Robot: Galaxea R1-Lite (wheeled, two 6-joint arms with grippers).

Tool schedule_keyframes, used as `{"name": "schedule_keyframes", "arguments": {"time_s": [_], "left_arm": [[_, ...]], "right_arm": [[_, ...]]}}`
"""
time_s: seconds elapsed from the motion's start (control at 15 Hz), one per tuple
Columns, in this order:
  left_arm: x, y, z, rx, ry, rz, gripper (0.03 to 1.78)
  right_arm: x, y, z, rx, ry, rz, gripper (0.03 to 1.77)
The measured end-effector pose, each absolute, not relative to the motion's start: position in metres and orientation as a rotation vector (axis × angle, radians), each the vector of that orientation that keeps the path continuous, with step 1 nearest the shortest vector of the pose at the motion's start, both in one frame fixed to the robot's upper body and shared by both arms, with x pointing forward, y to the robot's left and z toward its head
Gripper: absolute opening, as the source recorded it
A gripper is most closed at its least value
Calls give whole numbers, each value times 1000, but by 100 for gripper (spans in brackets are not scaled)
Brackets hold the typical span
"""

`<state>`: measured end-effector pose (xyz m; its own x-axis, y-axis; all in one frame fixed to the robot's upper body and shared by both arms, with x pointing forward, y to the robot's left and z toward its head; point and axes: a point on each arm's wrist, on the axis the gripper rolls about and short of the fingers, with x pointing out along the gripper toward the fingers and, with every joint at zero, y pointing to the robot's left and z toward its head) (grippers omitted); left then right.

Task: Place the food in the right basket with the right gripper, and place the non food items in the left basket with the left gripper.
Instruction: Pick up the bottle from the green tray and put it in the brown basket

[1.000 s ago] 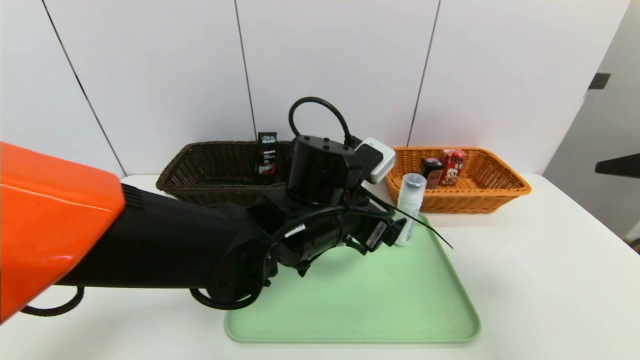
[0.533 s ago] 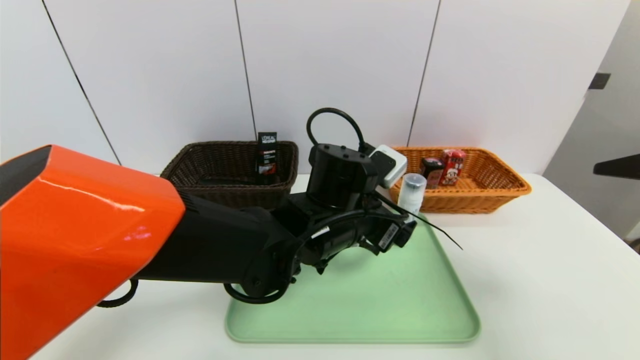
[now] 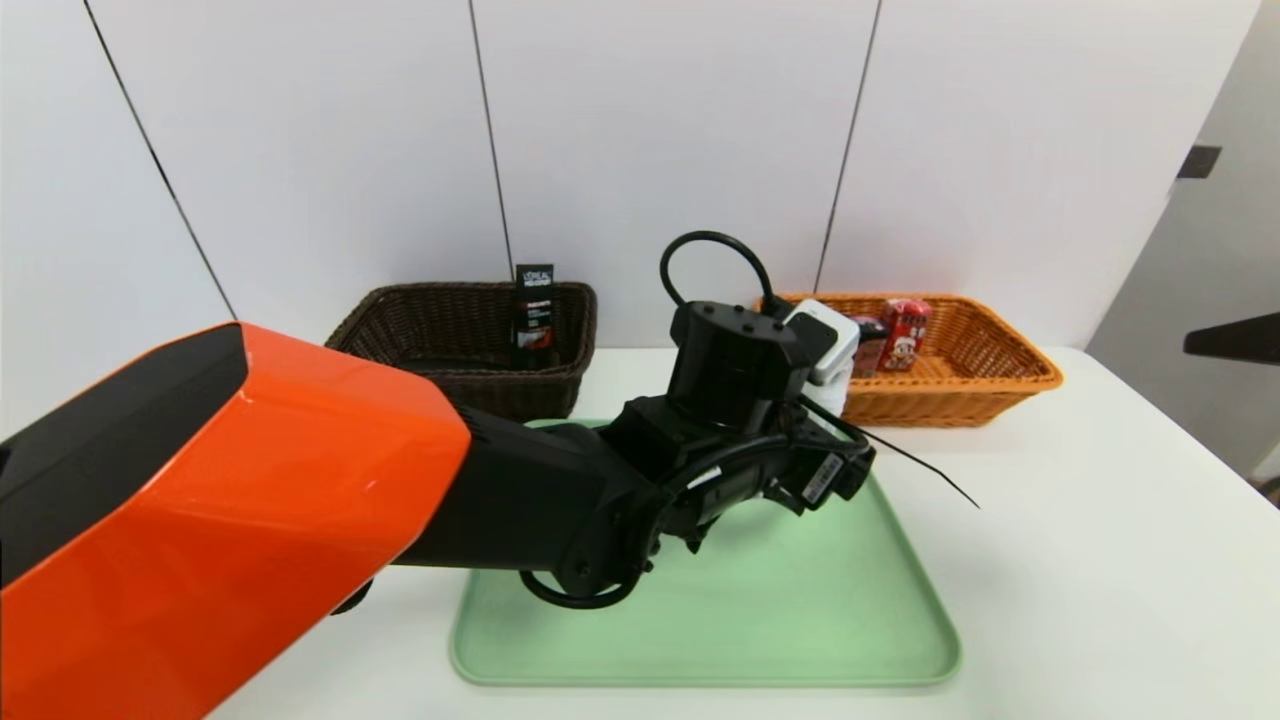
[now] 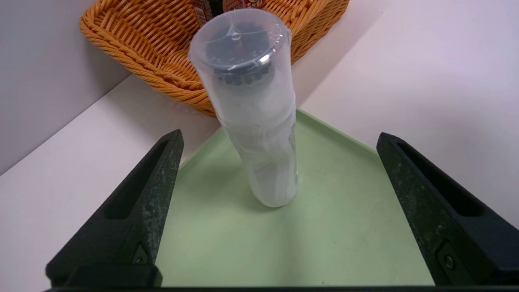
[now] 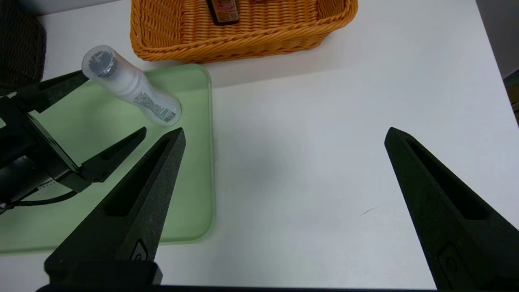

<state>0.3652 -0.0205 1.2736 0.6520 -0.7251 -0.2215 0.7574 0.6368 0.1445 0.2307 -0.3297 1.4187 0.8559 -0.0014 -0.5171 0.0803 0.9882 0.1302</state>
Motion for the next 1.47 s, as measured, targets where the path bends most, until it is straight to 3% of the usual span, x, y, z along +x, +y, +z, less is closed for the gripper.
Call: {"name": "schedule_keyframes", "arguments": {"time_s": [0.8,0.87,1.13,1.33,1.47], "left_arm": [[386,-51,1236,245,174,-845,169],[386,-51,1234,247,178,-845,161],[388,-52,1232,245,182,-842,100],[391,-51,1231,244,184,-838,68],[393,-51,1229,243,185,-834,60]], "right_arm": [[230,-333,1417,151,544,-66,169],[230,-333,1417,151,545,-66,169],[231,-333,1417,152,547,-66,169],[232,-333,1416,152,551,-65,170],[232,-333,1415,151,554,-66,170]]}}
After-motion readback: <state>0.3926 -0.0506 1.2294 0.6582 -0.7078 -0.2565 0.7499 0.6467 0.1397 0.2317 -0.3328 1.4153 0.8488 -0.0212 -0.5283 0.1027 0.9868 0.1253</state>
